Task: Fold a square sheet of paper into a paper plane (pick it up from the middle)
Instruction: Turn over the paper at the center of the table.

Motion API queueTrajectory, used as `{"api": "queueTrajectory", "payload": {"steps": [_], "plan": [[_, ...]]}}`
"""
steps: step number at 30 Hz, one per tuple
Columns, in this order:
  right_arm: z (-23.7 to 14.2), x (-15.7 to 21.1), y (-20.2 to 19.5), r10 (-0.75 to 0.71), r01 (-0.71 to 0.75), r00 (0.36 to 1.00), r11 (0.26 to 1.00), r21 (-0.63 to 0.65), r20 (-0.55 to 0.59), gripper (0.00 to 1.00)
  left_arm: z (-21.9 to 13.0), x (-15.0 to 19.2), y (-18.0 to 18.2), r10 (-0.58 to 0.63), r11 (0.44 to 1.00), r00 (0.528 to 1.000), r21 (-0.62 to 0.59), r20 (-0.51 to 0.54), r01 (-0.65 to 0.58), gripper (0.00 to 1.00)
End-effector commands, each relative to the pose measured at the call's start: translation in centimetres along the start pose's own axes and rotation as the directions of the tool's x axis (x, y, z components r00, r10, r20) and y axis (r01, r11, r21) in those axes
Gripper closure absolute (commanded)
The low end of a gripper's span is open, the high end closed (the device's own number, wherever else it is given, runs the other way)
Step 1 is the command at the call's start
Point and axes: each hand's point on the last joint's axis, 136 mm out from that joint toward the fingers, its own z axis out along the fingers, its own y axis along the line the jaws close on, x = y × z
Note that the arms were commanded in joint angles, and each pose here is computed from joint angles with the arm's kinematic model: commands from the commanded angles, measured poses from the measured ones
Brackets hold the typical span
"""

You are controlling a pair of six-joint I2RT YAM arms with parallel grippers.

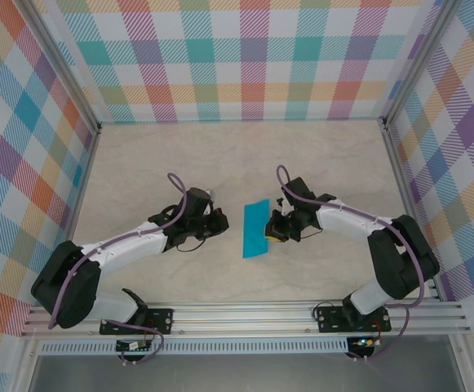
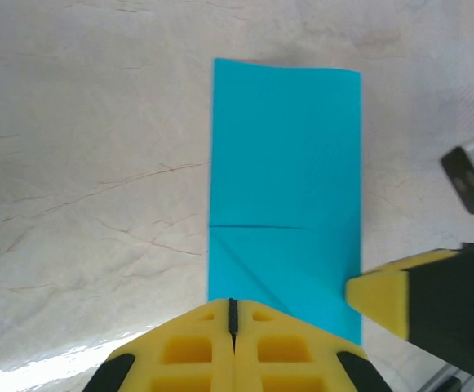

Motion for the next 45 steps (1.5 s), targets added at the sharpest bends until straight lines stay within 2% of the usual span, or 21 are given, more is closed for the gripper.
{"api": "queueTrajectory", "payload": {"steps": [1,6,12,15,17,21,28,31,34,36,38,42,45], "plan": [[-2.0,-0.3,-0.6,-0.055,0.053,0.998,0.994,0.095,0.025,0.94,-0.9,-1.1,0.9,-0.024,0.999,0.998,-0.023,0.064,0.025,0.98],[-5.5,-0.7,-0.8,-0.106,0.091,0.993,0.97,0.225,0.055,0.94,-2.2,-1.9,2.1,-0.06,0.998,0.99,-0.02,0.125,0.063,0.96],[-12.0,-1.3,-0.8,-0.165,0.085,0.973,0.907,0.412,0.161,0.93,-4.4,-2.2,3.5,-0.074,0.996,0.982,-0.028,0.174,0.08,0.92],[-15.8,-1.2,-1.6,-0.224,0.054,0.954,0.784,0.618,0.201,0.93,-5.3,-2.1,4.3,-0.08,0.995,0.977,-0.035,0.196,0.088,0.89],[-17.8,-0.8,-2.1,-0.263,0.035,0.946,0.666,0.745,0.191,0.94,-5.6,-2.0,4.9,-0.085,0.994,0.976,-0.044,0.202,0.096,0.85],[-17.1,-0.3,-2.1,-0.296,0.055,0.948,0.511,0.858,0.115,0.95,-6.3,-1.8,5.6,-0.1,0.992,0.97,-0.052,0.222,0.115,0.84],[-10.1,0.4,0.4,-0.309,0.163,0.95,0.364,0.917,-0.046,0.92,-8.5,-1.6,6.8,-0.116,0.988,0.956,-0.065,0.271,0.138,0.82],[-6.9,0.9,1.5,-0.313,0.213,0.945,0.364,0.907,-0.096,0.89,-9.2,-0.9,7.5,-0.125,0.986,0.952,-0.074,0.279,0.151,0.8],[-4.3,1.3,1.9,-0.29,0.241,0.948,0.399,0.885,-0.128,0.88,-9.8,-0.5,8.0,-0.137,0.984,0.947,-0.074,0.29,0.165,0.79],[-2.4,1.7,2.2,-0.283,0.259,0.949,0.459,0.85,-0.137,0.86,-10.2,-0.5,8.1,-0.133,0.984,0.947,-0.079,0.293,0.163,0.78],[-0.2,2.2,3.0,-0.277,0.282,0.95,0.549,0.787,-0.148,0.84,-10.5,-0.5,8.1,-0.13,0.984,0.947,-0.08,0.293,0.16,0.78],[2.1,2.7,4.3,-0.269,0.298,0.95,0.639,0.71,-0.157,0.77,-10.7,-0.2,7.9,-0.132,0.984,0.952,-0.078,0.277,0.159,0.77],[3.7,3.7,6.4,-0.289,0.331,0.943,0.75,0.573,-0.167,0.75,-10.8,-0.1,7.9,-0.138,0.984,0.952,-0.071,0.273,0.163,0.76]]}}
